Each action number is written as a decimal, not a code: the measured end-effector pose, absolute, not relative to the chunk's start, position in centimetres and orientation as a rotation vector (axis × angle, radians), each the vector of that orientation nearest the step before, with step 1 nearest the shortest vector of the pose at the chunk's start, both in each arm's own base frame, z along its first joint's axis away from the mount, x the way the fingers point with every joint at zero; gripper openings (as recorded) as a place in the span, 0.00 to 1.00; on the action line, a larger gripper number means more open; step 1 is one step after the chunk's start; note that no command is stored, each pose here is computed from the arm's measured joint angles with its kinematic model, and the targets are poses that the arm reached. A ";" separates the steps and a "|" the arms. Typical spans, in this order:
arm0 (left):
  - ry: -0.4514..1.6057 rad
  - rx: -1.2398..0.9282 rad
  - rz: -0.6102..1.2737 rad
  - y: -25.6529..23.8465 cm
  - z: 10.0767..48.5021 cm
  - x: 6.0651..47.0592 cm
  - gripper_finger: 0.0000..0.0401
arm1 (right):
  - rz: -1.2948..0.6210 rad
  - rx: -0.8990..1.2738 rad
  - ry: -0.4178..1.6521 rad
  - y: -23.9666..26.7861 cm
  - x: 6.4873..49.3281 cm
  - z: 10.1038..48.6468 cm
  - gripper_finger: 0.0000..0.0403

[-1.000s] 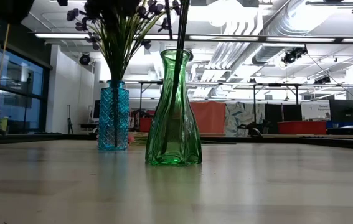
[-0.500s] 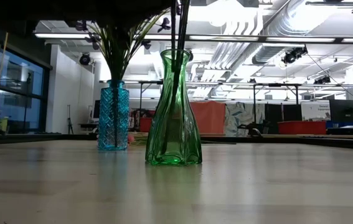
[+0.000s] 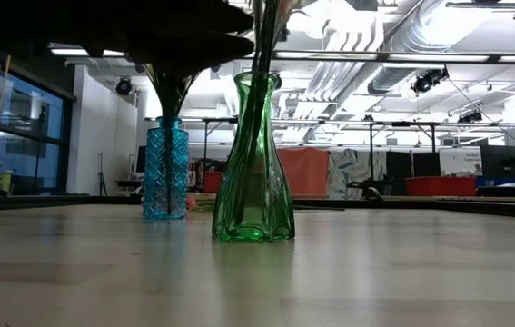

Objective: Sort flowers into vase by color
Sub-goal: Put the bottom pink flowers into the green crystal vase, then put the pink flowers into the green crystal vase

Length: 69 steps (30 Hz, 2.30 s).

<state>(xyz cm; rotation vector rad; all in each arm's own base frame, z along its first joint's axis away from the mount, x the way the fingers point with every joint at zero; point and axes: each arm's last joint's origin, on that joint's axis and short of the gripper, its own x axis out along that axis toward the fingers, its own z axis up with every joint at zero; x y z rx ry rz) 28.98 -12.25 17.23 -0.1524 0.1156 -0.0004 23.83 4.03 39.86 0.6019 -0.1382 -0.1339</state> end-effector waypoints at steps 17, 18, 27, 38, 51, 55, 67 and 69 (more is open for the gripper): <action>0.191 -0.270 -0.055 -11.5 24.5 23.1 0.53 | -0.181 0.607 -0.149 3.4 23.9 39.8 0.82; 0.157 -0.292 -0.067 -11.3 25.5 22.5 0.53 | -0.202 0.620 -0.157 3.2 23.9 39.8 0.82; -0.248 -0.431 -0.114 -8.5 33.4 16.5 0.53 | -0.415 0.680 -0.192 -0.6 24.1 39.3 0.82; -0.569 -0.274 0.201 -5.0 39.7 14.4 0.53 | -0.468 0.808 0.147 -10.7 22.6 35.5 0.82; -0.518 -0.208 0.537 0.0 41.8 17.7 0.53 | -0.202 0.736 0.584 -22.4 24.3 23.1 0.82; -0.499 -0.193 0.558 0.3 41.5 18.5 0.53 | -0.130 0.661 0.744 -22.9 26.0 19.2 0.82; -0.482 -0.163 0.587 0.8 41.2 18.9 0.53 | -0.271 0.242 1.074 -22.7 32.4 15.2 0.82; -0.473 -0.141 0.592 0.8 41.2 18.9 0.53 | -0.294 0.183 1.108 -22.7 33.1 14.7 0.82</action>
